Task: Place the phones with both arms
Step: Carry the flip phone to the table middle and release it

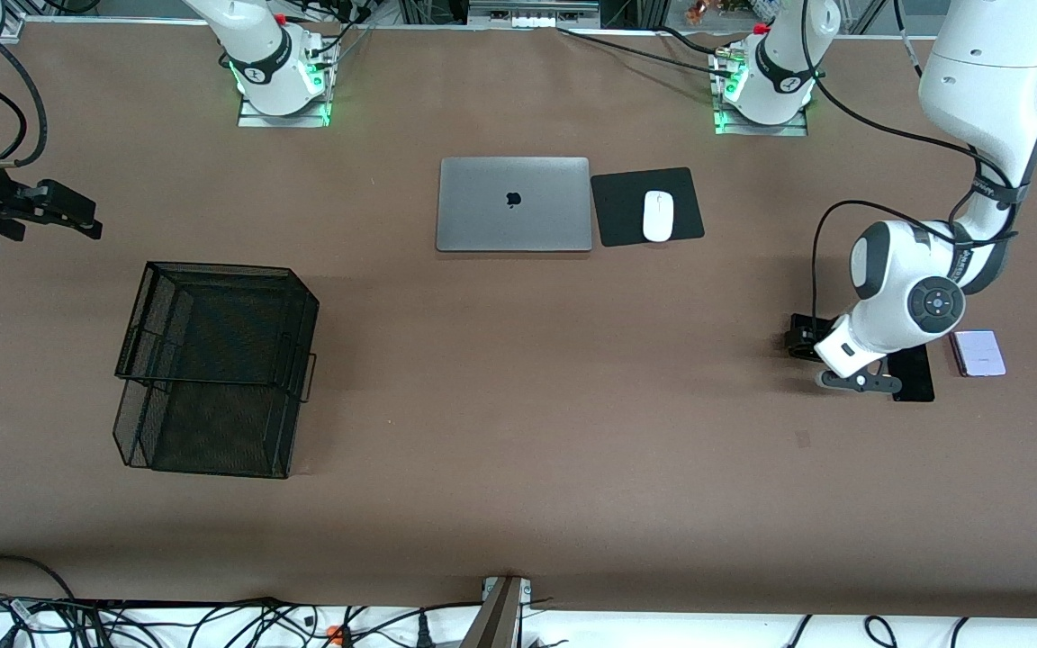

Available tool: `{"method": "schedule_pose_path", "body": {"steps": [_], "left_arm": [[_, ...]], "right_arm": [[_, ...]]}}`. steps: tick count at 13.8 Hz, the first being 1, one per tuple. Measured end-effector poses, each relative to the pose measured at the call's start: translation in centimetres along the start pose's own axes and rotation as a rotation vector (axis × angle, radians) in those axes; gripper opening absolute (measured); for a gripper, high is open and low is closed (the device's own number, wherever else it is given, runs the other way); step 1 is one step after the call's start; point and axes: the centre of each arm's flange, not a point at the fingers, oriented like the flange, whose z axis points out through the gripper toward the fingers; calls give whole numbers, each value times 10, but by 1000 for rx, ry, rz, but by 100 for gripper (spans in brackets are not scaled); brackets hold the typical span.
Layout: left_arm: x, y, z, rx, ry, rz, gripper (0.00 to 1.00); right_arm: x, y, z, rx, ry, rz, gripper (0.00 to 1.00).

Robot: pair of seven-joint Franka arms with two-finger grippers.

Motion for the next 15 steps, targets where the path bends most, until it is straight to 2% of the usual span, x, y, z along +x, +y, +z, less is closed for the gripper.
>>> {"method": "schedule_pose_path", "body": {"steps": [15], "left_arm": [[-5,-3,11,-2,8,3,100]], "right_arm": [[0,0,0,0,0,0,100]]}}
